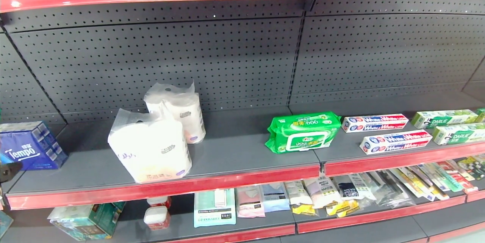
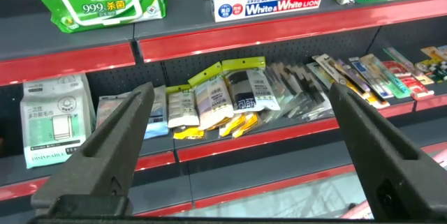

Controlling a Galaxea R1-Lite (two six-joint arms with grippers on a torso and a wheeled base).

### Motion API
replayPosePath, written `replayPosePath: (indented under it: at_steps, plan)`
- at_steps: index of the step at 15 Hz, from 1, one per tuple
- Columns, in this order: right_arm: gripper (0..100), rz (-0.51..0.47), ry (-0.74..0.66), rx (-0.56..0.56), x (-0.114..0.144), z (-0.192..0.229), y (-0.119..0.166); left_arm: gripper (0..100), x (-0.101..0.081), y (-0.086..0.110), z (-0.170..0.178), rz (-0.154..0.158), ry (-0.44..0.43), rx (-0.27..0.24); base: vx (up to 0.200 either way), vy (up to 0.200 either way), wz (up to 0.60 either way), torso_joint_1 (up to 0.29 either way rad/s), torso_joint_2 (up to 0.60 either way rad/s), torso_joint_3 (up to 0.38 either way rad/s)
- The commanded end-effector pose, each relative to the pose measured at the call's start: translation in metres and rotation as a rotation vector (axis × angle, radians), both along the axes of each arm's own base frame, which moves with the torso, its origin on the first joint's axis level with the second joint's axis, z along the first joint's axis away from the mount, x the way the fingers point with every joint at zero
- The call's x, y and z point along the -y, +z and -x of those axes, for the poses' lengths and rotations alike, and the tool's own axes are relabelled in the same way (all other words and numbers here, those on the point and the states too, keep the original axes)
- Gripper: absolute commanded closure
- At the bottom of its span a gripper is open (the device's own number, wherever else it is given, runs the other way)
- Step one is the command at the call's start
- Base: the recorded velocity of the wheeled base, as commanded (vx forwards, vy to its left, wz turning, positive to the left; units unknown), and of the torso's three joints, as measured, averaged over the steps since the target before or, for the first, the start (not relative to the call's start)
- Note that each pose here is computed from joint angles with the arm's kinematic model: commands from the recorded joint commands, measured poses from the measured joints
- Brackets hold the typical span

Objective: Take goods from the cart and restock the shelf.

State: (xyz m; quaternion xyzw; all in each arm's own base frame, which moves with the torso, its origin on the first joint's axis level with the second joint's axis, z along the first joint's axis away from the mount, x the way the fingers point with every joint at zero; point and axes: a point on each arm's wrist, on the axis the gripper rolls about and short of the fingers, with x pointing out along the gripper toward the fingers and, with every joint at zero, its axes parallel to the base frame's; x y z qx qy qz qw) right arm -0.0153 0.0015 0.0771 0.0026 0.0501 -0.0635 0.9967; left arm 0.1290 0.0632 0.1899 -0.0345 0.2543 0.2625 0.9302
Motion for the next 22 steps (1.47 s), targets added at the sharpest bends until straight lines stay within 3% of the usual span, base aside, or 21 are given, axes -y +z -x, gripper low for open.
replayPosePath:
  at_steps: [1, 4, 8, 11, 14, 20, 22]
  plan:
    - [0, 0.0, 0.0, -0.002, 0.0, 0.0, 0.0, 0, -0.015, -0.036, -0.026, 0.056, -0.003, -0.144, 0.0, 0.0, 0.0, 0.0, 0.0, 0.0]
    - [0, 0.0, 0.0, -0.002, 0.0, 0.0, 0.0, 0, -0.022, -0.056, -0.05, 0.063, -0.051, -0.221, 0.0, 0.0, 0.0, 0.0, 0.0, 0.0]
    - [0, 0.0, 0.0, -0.002, 0.0, 0.0, 0.0, 0, -0.014, -0.072, -0.092, 0.035, -0.156, -0.186, 0.0, 0.0, 0.0, 0.0, 0.0, 0.0]
    - [0, 0.0, 0.0, -0.002, 0.0, 0.0, 0.0, 0, 0.005, -0.078, -0.109, 0.064, -0.223, -0.145, 0.0, 0.0, 0.0, 0.0, 0.0, 0.0]
    - [0, 0.0, 0.0, -0.002, 0.0, 0.0, 0.0, 0, 0.007, -0.082, -0.12, 0.103, -0.223, -0.132, 0.0, 0.0, 0.0, 0.0, 0.0, 0.0]
    - [0, 0.0, 0.0, -0.002, 0.0, 0.0, 0.0, 0, 0.004, -0.095, -0.141, 0.111, -0.224, -0.16, 0.0, 0.0, 0.0, 0.0, 0.0, 0.0]
    - [0, 0.0, 0.0, -0.002, 0.0, 0.0, 0.0, 0, 0.004, -0.099, -0.154, 0.103, -0.236, -0.142, 0.0, 0.0, 0.0, 0.0, 0.0, 0.0]
